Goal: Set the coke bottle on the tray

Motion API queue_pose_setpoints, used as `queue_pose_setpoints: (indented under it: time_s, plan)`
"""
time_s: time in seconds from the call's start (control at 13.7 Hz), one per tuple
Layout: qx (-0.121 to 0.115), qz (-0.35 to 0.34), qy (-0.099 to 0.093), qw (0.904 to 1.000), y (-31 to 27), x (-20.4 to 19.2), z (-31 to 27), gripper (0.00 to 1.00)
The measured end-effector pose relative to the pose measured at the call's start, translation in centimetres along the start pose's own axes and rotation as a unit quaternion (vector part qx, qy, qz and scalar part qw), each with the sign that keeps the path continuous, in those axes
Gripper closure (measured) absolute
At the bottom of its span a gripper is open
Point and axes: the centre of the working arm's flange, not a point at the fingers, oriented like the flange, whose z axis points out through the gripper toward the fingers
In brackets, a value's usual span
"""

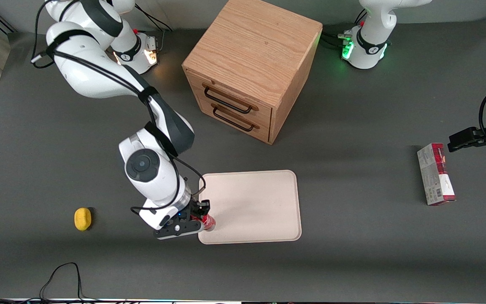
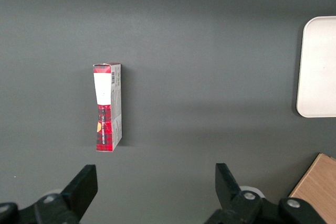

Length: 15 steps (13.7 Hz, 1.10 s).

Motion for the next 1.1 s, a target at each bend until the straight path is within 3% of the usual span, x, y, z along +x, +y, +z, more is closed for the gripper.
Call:
queue_pose_setpoints:
  time_s: [0.15,0.51,0.59,0.88,1.1]
  plan:
    - [0.0,-0.003,-0.007,1.0,-0.4,-0.4,1.3,0.66]
    - [0.011,0.01,0.018,0.9997,-0.2,0.4,-1.0,0.11]
    - [0.012,0.018,0.015,0.9997,0.2,0.6,-2.8,0.02]
    - [0.0,0.059,-0.042,0.9974,4.6,-1.5,-12.2,0.0]
    - [-0.005,0.091,-0.078,0.9928,12.4,-6.1,-17.2,0.0]
